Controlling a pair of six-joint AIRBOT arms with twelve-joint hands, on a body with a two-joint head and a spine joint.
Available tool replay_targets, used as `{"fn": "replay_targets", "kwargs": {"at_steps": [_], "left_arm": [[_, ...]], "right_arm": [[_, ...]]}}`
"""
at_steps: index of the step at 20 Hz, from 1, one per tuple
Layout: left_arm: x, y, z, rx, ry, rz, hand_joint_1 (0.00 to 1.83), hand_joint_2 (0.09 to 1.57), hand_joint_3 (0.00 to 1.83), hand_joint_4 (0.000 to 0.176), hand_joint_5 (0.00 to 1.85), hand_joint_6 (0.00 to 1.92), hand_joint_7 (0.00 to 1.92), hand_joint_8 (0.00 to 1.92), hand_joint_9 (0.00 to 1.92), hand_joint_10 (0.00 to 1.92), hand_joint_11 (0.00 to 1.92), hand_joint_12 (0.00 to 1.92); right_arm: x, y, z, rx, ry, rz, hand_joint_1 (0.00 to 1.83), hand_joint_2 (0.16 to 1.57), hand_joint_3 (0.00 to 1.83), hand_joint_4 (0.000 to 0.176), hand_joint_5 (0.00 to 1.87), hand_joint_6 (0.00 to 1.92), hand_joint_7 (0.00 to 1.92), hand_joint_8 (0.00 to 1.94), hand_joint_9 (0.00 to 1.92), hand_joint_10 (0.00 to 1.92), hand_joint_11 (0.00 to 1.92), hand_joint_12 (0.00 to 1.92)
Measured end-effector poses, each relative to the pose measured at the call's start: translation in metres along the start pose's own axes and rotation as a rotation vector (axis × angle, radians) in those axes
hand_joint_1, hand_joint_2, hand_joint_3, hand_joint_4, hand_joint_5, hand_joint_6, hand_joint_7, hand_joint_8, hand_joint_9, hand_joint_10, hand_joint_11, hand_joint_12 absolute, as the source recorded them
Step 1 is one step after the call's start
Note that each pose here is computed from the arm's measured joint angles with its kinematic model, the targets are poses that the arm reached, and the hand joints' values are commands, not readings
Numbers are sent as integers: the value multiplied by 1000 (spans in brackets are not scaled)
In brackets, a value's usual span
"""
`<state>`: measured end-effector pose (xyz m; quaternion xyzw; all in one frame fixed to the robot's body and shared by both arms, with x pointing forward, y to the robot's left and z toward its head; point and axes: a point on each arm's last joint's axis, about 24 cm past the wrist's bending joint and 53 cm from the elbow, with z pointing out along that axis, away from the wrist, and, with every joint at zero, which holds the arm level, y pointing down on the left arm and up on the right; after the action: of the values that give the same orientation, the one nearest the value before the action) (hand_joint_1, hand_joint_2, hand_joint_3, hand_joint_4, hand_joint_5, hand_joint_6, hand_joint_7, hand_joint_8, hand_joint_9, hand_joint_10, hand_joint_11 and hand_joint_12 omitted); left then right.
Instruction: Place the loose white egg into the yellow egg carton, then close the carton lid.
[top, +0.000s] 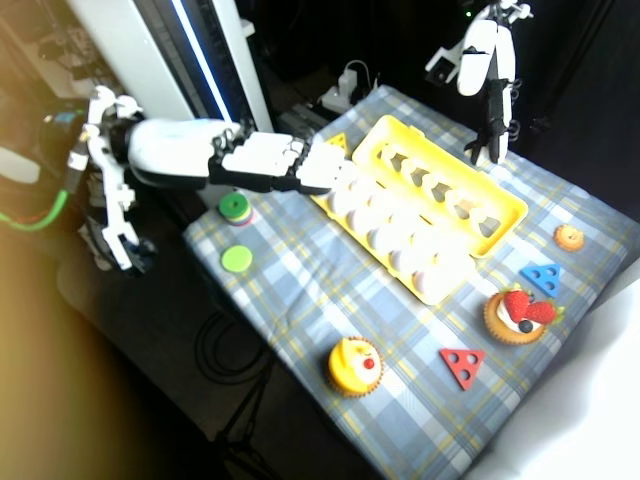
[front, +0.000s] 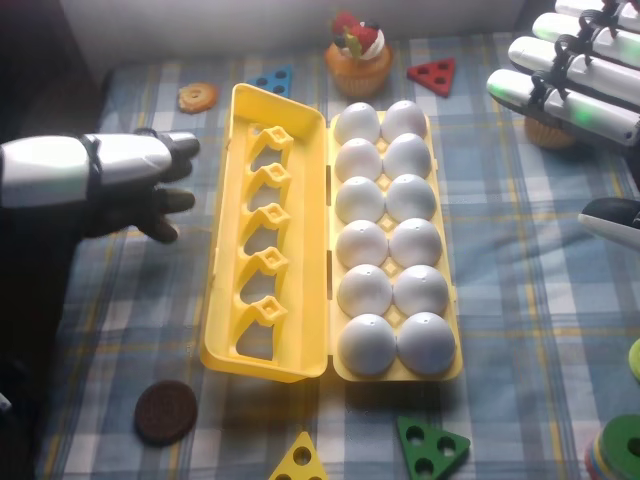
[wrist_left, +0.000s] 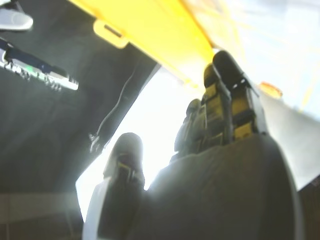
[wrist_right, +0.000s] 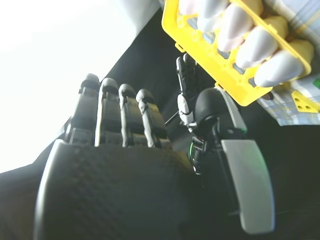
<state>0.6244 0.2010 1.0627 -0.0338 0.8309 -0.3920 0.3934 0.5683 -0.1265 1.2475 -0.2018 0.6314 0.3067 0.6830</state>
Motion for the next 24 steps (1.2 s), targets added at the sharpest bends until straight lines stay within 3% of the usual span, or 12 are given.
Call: {"fn": "replay_targets", "kwargs": {"at_steps": [2,9,10,11,12,15,16,18,20,21,23,24], "left_arm": [[12,-5,6,19,26,-11,0,1342,0,42,0,0,0,0,331,43,91,1291],[14,-30,2,107,27,-33,0,1265,0,37,0,0,0,0,369,12,237,1092],[12,-41,-1,139,16,-12,0,1276,3,35,0,0,0,0,398,13,313,1056],[9,-51,-3,169,6,2,0,1291,9,3,0,0,0,0,405,15,329,1067],[7,-62,-4,204,-5,11,0,1277,2,28,0,0,0,0,357,25,254,1200],[7,-87,-2,275,-7,75,0,1275,0,50,0,0,0,0,297,5,38,1326],[5,-97,0,296,-5,112,0,1303,8,73,0,0,0,0,225,8,1,1169],[2,-111,10,329,-3,163,0,1324,11,70,0,0,0,0,209,4,0,1118],[7,-120,27,347,43,183,0,1348,14,74,0,0,0,0,163,1,0,1247],[13,-128,38,355,71,215,0,1338,4,53,0,0,1,0,163,3,0,1361],[23,-141,51,374,114,265,0,1387,13,10,0,0,0,0,77,8,0,1279],[27,-147,56,389,134,271,0,1378,4,46,0,0,0,0,36,13,0,1157]], "right_arm": [[0,0,0,2,0,1,466,1379,0,18,0,0,0,0,0,0,0,0],[1,-2,-1,7,0,4,419,1400,4,14,0,0,0,0,0,0,0,0],[1,-2,-1,9,1,6,470,1392,0,14,0,0,0,0,0,0,0,0],[1,-3,-1,12,1,9,453,1396,1,0,0,0,0,0,0,0,0,0],[0,-3,-1,12,0,9,449,1394,1,0,0,0,0,0,0,0,0,0],[0,-4,-1,15,-1,12,447,1396,1,9,0,0,0,0,0,0,0,0],[0,-4,-1,17,-1,14,422,1401,3,45,0,0,0,0,0,0,0,0],[0,-6,-2,24,0,17,435,1401,2,48,0,0,0,0,0,0,0,0],[-1,-7,-5,27,-3,12,467,1378,0,26,0,0,0,0,0,0,0,0],[-4,-10,-7,32,-10,4,517,1362,0,65,0,0,0,0,0,0,18,16],[-9,-15,-10,52,-26,11,561,1362,0,30,0,0,0,0,0,0,15,29],[-10,-17,-11,57,-29,13,580,1358,0,32,0,0,0,0,0,0,2,241]]}}
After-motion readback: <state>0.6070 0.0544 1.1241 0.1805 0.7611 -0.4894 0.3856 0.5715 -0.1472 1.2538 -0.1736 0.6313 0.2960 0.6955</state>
